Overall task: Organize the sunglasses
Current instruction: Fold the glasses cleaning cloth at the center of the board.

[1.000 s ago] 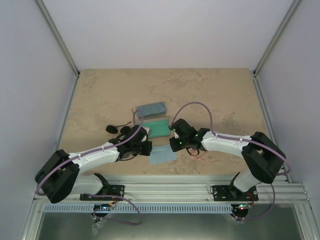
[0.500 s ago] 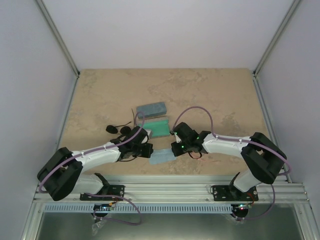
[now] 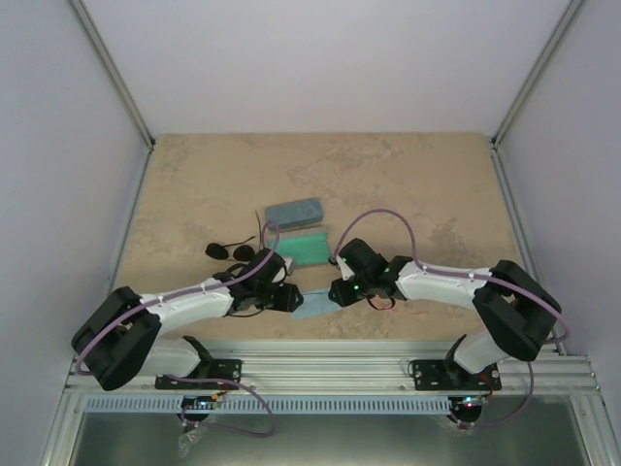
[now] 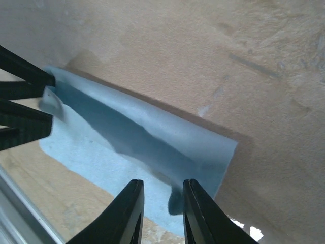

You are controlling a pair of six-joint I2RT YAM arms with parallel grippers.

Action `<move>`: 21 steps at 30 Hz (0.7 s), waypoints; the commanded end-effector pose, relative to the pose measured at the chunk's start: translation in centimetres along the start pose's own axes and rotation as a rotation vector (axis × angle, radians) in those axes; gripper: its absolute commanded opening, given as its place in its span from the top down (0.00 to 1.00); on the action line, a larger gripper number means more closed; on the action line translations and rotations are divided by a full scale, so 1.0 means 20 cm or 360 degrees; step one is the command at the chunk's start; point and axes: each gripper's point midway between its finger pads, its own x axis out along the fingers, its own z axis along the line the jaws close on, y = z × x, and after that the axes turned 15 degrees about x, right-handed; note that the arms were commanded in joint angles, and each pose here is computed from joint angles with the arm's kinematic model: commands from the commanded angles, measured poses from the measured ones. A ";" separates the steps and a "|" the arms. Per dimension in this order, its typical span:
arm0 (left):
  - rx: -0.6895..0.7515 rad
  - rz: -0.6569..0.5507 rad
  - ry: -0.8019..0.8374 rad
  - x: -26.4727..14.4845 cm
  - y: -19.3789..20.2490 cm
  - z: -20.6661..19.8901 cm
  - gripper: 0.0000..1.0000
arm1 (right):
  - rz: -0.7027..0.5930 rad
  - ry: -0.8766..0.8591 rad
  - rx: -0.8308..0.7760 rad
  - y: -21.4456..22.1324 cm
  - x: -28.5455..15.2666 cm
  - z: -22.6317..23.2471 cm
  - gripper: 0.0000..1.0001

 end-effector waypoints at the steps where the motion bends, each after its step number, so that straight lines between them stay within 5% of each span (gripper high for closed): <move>1: -0.0001 -0.0026 0.0087 -0.03 0.00 -0.05 0.58 | -0.0021 -0.0096 -0.0049 0.00 -0.06 0.06 0.75; 12: -0.0021 -0.0251 0.0073 -0.18 -0.09 -0.07 0.46 | -0.0132 -0.0122 -0.0070 -0.09 -0.14 0.12 0.61; 21: -0.0018 -0.0135 0.0234 -0.06 -0.07 -0.14 0.68 | -0.0045 -0.0132 -0.0070 -0.11 0.01 0.18 0.67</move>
